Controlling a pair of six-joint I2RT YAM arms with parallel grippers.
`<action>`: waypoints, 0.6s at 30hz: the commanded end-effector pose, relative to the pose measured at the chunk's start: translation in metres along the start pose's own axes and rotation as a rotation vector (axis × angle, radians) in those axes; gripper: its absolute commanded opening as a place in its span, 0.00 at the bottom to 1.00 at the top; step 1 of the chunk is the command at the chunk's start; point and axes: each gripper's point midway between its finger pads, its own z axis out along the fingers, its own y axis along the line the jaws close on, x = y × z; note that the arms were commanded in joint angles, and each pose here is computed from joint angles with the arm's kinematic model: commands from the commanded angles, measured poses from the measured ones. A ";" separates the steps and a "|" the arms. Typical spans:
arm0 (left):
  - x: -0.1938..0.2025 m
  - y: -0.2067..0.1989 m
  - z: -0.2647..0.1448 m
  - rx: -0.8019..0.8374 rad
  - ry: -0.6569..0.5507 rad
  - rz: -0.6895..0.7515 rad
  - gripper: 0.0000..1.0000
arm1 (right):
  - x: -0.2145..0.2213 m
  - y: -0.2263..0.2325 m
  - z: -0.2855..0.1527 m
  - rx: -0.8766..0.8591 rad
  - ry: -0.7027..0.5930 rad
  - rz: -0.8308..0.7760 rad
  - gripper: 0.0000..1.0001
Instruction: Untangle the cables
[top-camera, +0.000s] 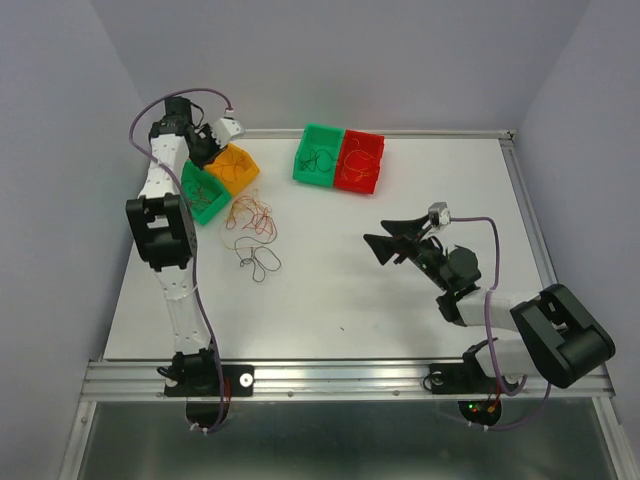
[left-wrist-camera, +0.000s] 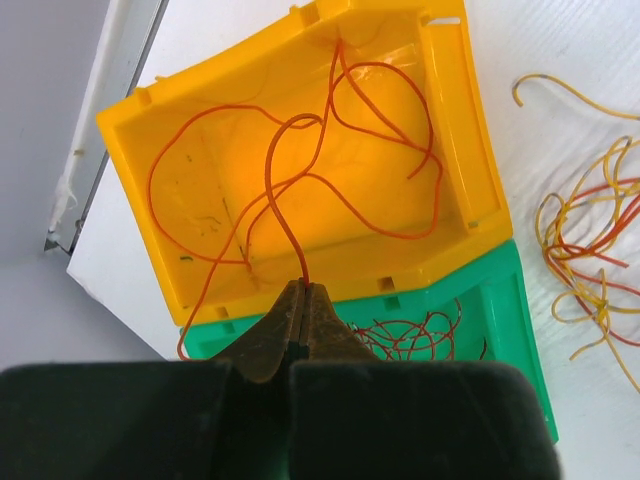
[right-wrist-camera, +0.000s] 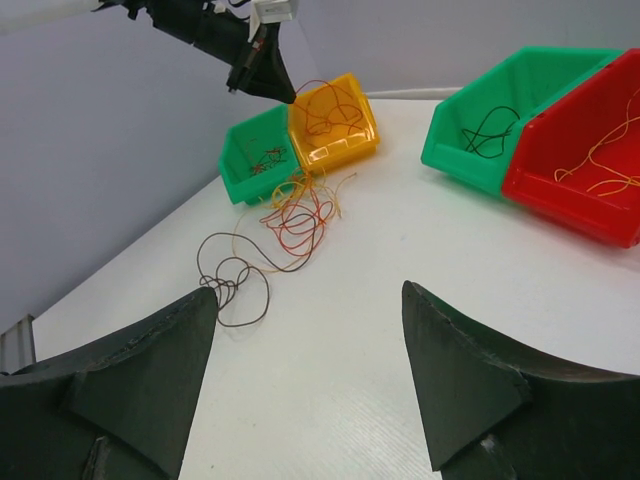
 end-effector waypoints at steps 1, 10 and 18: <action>-0.026 0.010 0.007 -0.048 -0.017 0.018 0.00 | -0.071 0.036 0.001 -0.150 -0.281 -0.091 0.79; -0.027 0.018 0.040 -0.079 -0.004 0.020 0.00 | -0.071 0.036 -0.001 -0.146 -0.283 -0.099 0.79; -0.018 0.029 0.058 -0.136 -0.004 -0.010 0.00 | -0.069 0.035 0.000 -0.143 -0.278 -0.100 0.79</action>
